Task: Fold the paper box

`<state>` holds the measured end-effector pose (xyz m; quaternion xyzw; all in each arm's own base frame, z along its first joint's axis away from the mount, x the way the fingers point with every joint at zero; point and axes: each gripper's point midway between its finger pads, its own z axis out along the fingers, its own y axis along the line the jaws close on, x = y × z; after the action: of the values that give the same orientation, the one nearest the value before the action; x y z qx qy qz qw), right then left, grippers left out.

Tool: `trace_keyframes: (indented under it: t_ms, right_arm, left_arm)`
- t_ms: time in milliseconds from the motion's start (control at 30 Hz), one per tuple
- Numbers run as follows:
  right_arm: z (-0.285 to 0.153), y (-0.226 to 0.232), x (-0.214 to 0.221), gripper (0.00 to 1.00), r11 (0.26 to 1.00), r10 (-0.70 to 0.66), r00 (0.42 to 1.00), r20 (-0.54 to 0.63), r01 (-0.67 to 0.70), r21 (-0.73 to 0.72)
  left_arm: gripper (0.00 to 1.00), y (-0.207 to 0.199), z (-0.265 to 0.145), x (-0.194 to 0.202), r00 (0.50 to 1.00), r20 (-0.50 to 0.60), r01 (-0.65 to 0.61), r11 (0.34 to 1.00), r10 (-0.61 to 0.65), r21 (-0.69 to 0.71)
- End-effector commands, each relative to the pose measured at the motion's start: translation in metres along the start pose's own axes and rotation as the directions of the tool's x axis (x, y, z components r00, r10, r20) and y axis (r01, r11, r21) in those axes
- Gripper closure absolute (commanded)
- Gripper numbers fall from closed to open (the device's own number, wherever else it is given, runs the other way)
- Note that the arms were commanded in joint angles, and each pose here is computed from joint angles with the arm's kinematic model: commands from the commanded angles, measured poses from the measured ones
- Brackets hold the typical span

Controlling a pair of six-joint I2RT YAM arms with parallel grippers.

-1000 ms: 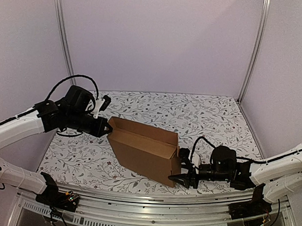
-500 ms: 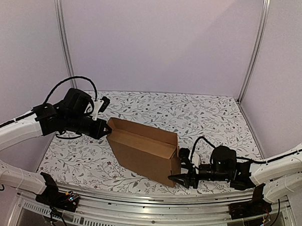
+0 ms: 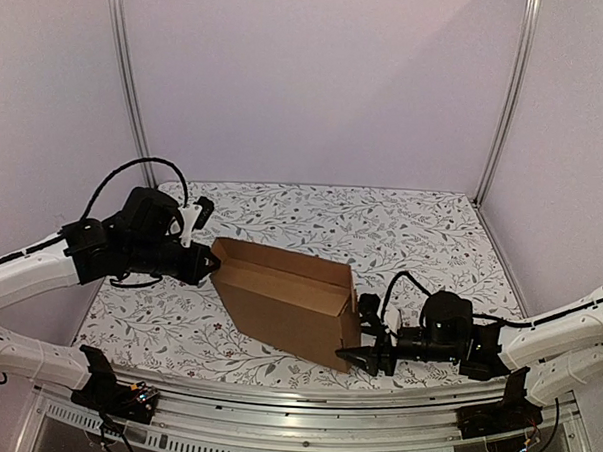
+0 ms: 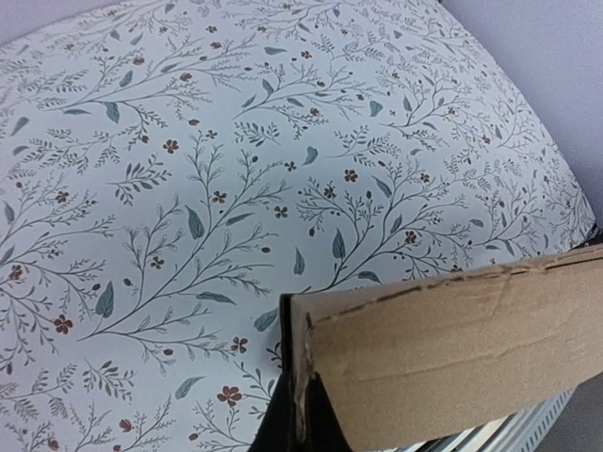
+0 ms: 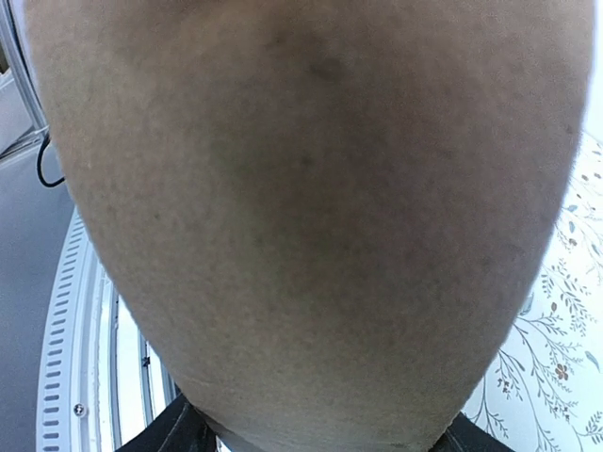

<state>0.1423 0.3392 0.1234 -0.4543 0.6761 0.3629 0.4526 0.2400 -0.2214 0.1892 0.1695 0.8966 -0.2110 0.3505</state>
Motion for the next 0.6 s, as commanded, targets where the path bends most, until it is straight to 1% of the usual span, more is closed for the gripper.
trace_keyframes:
  t_ms: [0, 33, 133, 367, 567]
  right_arm:
    - [-0.005, -0.024, 0.004, 0.32, 0.988, 0.081, 0.997, 0.011, -0.082, 0.128]
    - [-0.005, -0.024, 0.003, 0.28, 0.988, 0.086, 0.996, 0.016, -0.088, 0.13]
    - [-0.009, -0.025, -0.003, 0.21, 0.985, 0.097, 0.995, 0.039, -0.102, 0.136]
    - [-0.021, -0.025, -0.013, 0.02, 0.982, 0.119, 0.99, 0.076, -0.129, 0.141]
    - [-0.037, -0.018, -0.028, 0.01, 0.983, 0.132, 0.986, 0.102, -0.144, 0.111]
  left_arm:
    - [1.0, 0.013, 0.003, 0.04, 0.992, -0.127, 0.0, 0.998, -0.008, -0.063]
    - [1.0, 0.012, 0.003, 0.04, 0.992, -0.125, -0.001, 0.998, -0.007, -0.062]
    - [1.0, 0.009, 0.003, 0.039, 0.993, -0.12, -0.006, 0.998, -0.001, -0.058]
    - [1.0, 0.005, 0.006, 0.037, 0.993, -0.117, 0.001, 0.998, -0.008, -0.059]
    - [1.0, 0.0, 0.012, 0.035, 0.991, -0.12, 0.047, 0.997, -0.054, -0.061]
